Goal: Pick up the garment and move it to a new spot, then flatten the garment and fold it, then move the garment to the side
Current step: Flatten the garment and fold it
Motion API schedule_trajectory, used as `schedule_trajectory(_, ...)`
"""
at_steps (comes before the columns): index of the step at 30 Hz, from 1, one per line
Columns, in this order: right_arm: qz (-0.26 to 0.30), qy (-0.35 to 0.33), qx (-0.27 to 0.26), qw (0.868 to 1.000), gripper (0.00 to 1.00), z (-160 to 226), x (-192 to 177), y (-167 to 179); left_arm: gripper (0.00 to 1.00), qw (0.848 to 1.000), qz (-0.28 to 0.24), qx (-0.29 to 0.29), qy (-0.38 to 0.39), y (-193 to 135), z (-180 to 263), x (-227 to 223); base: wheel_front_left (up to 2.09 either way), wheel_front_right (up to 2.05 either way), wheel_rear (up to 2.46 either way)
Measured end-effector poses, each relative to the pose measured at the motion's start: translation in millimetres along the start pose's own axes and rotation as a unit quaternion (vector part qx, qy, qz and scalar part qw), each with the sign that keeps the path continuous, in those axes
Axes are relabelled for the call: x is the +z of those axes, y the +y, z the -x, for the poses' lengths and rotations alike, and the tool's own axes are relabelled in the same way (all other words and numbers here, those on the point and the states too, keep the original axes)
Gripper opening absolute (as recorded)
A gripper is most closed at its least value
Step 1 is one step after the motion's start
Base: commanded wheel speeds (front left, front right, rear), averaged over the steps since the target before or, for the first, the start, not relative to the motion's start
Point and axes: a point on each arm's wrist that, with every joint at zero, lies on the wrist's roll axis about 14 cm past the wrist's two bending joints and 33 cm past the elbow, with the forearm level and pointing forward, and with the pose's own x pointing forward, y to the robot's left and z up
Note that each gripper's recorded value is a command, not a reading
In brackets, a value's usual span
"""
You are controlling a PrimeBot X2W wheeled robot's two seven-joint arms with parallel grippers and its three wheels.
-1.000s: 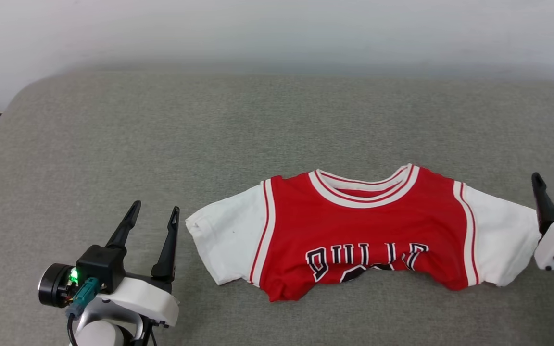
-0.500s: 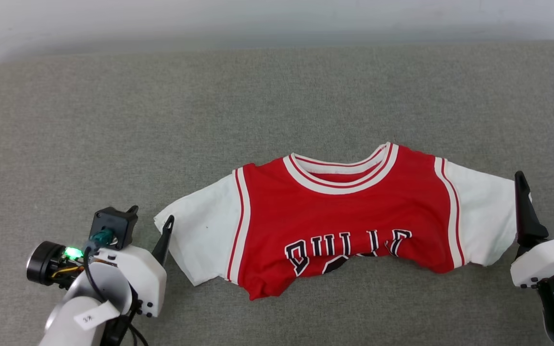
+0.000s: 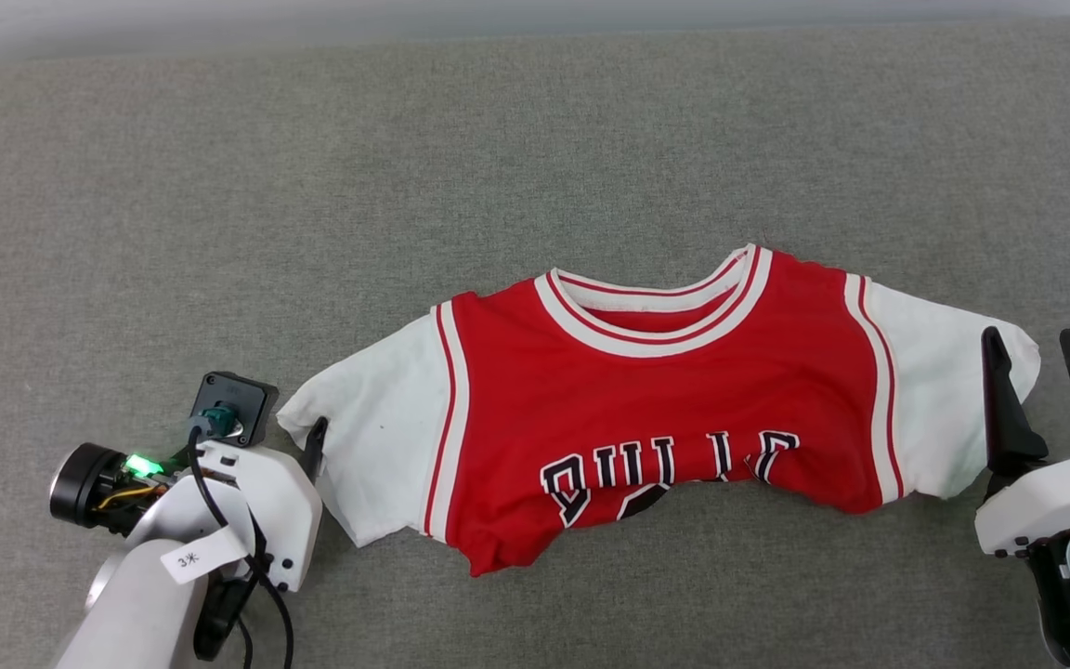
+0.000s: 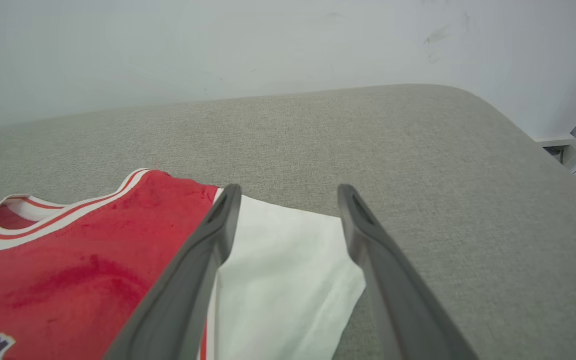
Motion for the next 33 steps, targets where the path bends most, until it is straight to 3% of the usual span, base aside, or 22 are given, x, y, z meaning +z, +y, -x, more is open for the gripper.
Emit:
schedule_trajectory(3,0.000,0.004,0.000,1.000,1.00,-1.0,-2.9,0.0,1.00,1.000,-0.007,-0.005,0.017,-1.1,-4.1,-6.8,0.00,0.00,0.00)
schedule_trajectory(4,0.000,0.005,0.000,1.000,1.00,-1.6,-4.0,0.1,0.88,1.000,-0.009,-0.008,0.023,-1.7,-5.3,-8.9,0.00,0.00,0.00)
schedule_trajectory(5,0.000,0.006,0.000,1.000,1.00,-2.1,-4.9,0.3,0.20,1.000,-0.009,-0.009,0.025,-2.3,-6.3,-10.0,0.00,0.00,0.00)
schedule_trajectory(6,0.000,0.007,0.000,1.000,1.00,-2.7,-5.9,0.8,0.00,1.000,-0.009,-0.010,0.027,-2.1,-7.2,-10.3,0.00,0.00,0.00)
schedule_trajectory(14,0.012,0.021,0.014,1.000,1.00,-3.9,-8.2,7.7,0.00,0.998,0.001,0.030,-0.061,13.4,-0.9,18.9,0.00,0.00,0.00)
schedule_trajectory(20,0.057,0.090,0.025,0.994,1.00,-2.5,-17.3,1.2,0.00,0.982,0.015,0.062,-0.178,25.5,24.9,66.5,0.00,0.00,0.00)
schedule_trajectory(25,0.079,0.182,0.024,0.980,1.00,-11.1,-26.5,-11.6,0.00,0.972,0.041,0.057,-0.224,24.0,45.5,79.9,0.00,0.00,0.00)
schedule_trajectory(33,0.116,0.315,0.008,0.942,1.00,-33.2,-41.4,-33.5,0.00,0.970,0.063,0.036,-0.231,11.8,62.7,79.6,0.00,0.00,0.00)
